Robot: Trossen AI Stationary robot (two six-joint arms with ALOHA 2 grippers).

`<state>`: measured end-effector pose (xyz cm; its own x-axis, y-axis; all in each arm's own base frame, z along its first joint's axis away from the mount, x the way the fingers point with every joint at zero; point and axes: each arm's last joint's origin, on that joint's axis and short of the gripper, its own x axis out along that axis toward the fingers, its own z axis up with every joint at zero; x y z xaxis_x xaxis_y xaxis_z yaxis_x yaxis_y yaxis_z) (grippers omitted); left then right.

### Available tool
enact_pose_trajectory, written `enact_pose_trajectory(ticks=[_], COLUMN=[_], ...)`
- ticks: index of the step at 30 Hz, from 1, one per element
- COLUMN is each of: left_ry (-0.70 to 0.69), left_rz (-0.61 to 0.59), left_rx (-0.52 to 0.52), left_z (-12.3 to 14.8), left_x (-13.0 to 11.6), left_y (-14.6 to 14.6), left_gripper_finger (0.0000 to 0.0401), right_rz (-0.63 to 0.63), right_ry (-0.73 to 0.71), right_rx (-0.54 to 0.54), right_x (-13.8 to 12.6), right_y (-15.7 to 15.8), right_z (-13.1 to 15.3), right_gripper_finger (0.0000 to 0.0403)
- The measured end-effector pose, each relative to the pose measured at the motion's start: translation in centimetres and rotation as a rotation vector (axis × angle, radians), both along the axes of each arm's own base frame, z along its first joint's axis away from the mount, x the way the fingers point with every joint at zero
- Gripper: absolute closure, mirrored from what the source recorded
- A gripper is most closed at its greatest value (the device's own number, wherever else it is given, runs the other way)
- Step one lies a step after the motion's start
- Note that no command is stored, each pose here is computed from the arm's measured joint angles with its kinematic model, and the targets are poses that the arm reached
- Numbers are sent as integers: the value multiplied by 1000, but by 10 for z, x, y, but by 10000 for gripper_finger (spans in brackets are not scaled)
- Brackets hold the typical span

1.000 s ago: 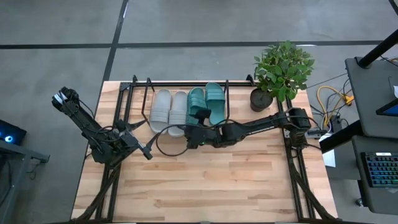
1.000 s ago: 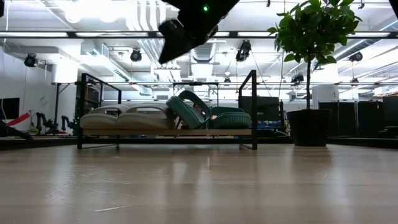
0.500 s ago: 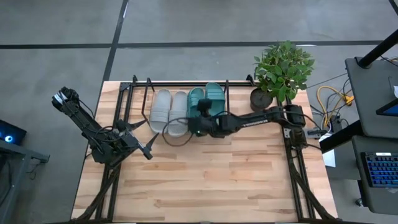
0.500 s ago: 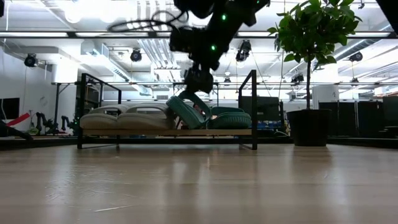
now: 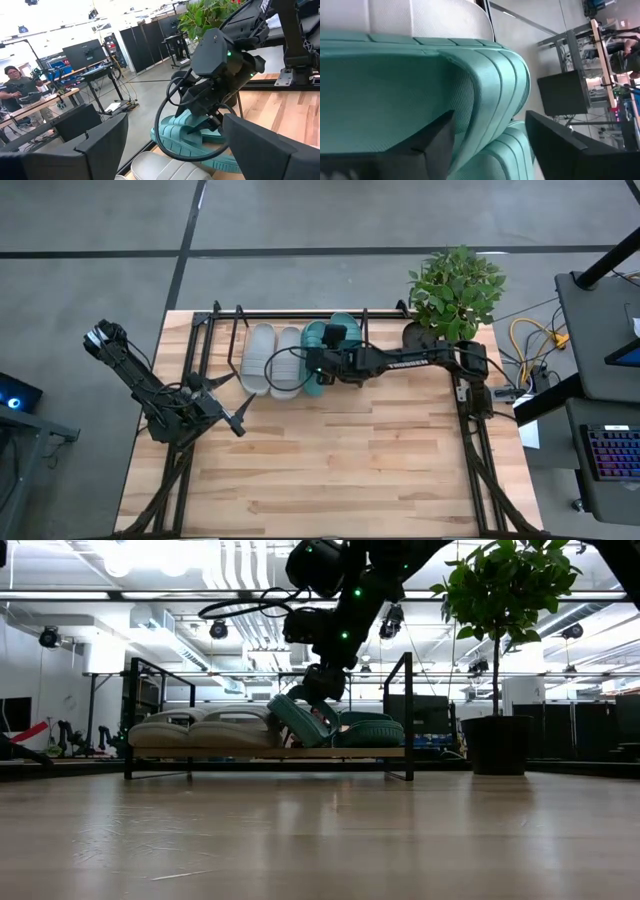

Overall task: Pick and place slides into the shelf
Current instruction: Put the left green slide on the shelf

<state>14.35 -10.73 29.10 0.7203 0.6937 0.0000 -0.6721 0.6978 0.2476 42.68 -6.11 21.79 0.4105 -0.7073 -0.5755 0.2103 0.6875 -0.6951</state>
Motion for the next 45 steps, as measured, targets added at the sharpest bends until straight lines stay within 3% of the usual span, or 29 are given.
enact_pose_trajectory(ticks=[13,23,36,45], left_ry=[0,0,0,0], left_rz=[0,0,0,0], left_rx=[0,0,0,0], left_z=[0,0,0,0], left_x=[0,0,0,0], left_y=[0,0,0,0], left_gripper_finger=[92,92,92,92], right_rz=[-9,-9,-53,-62], right_ry=[-10,2,35,15], right_rx=[9,-12,-151,-156], right_x=[0,0,1,2], right_y=[-1,0,6,1], right_z=[-1,0,12,13], right_gripper_finger=[382,390,392,392])
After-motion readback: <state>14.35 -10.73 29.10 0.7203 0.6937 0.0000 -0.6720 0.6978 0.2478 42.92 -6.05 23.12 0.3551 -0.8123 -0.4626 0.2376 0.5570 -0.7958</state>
